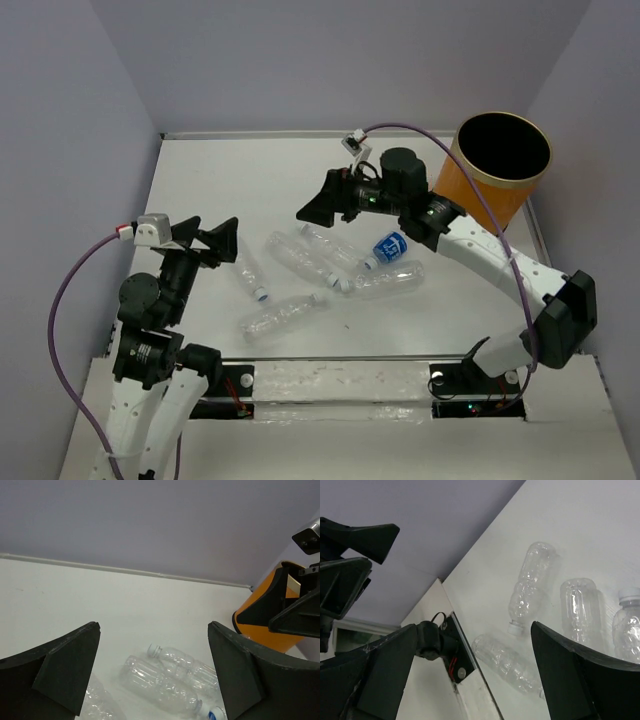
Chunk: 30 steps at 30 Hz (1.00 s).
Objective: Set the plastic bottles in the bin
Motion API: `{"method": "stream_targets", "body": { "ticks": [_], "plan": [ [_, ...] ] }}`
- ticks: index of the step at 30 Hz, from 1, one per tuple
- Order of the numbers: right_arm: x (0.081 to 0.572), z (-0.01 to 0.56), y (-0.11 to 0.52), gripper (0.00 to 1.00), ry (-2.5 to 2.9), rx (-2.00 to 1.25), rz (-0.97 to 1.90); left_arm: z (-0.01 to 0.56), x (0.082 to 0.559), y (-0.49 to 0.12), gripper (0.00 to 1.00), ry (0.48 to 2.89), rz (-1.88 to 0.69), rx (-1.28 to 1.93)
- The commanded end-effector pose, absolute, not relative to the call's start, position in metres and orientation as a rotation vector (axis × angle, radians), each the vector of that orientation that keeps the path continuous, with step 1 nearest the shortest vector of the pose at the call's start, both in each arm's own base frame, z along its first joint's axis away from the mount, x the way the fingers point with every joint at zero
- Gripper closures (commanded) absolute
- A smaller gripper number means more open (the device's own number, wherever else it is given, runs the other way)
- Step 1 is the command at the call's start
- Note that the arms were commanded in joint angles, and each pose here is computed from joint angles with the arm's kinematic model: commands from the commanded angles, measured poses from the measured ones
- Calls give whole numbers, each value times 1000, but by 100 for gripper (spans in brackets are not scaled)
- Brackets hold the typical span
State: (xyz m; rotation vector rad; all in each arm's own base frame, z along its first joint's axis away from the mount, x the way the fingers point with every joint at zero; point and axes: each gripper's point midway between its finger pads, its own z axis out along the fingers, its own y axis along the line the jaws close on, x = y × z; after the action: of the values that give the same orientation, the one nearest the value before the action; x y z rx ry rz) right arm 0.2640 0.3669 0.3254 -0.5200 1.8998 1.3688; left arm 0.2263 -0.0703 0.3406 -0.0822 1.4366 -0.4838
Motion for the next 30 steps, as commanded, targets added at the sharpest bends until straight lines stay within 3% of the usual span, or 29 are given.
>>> {"method": "stream_targets", "body": {
  "ticks": [1,16,30],
  "plan": [
    [283,332,400,0,1877,-572,1217,366,220,-48,1,1360,-416,-171],
    [332,250,497,0,2019,-635,887,349,223,7,1,1369,-235,-521],
    [341,163,564,4,2068,-772,675,353,222,22,1,1348,-195,-627]
  ]
}}
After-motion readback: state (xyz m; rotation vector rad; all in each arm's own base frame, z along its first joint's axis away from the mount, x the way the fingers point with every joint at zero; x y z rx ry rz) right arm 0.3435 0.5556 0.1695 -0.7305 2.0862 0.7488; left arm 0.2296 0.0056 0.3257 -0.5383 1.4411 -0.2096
